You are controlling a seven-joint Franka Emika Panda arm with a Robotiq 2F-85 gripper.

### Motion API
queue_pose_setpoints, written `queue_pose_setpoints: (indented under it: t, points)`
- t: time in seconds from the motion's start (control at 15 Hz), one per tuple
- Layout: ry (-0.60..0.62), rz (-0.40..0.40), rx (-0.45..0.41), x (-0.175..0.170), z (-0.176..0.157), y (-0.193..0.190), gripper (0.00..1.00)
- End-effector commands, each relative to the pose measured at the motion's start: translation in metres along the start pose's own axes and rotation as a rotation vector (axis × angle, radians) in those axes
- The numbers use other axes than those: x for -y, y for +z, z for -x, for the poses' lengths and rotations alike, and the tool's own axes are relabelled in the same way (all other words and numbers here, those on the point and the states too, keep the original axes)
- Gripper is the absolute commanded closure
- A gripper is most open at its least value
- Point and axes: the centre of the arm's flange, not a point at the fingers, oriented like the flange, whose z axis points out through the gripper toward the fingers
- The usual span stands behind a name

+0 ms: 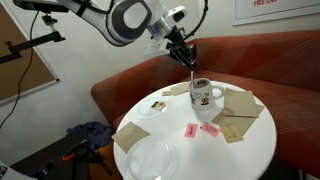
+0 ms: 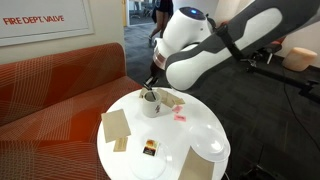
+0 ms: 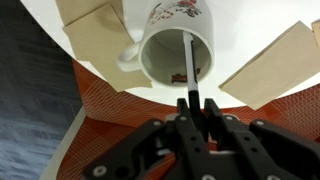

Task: Move the mug forward, put the marker in the mug then take it out and put it back on the table

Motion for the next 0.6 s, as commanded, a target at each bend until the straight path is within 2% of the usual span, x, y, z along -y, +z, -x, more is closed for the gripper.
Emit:
queue_pose_setpoints:
  t: [0.0, 0.2, 0.53]
  points:
    - [0.020, 0.042, -0.050, 0.004, 0.015, -0.055, 0.95]
    - [0.056, 0.057, -0.042, 0.002, 0.020, -0.085, 0.95]
    - [0.045, 0.026, -0.003, 0.013, 0.039, -0.123, 0.95]
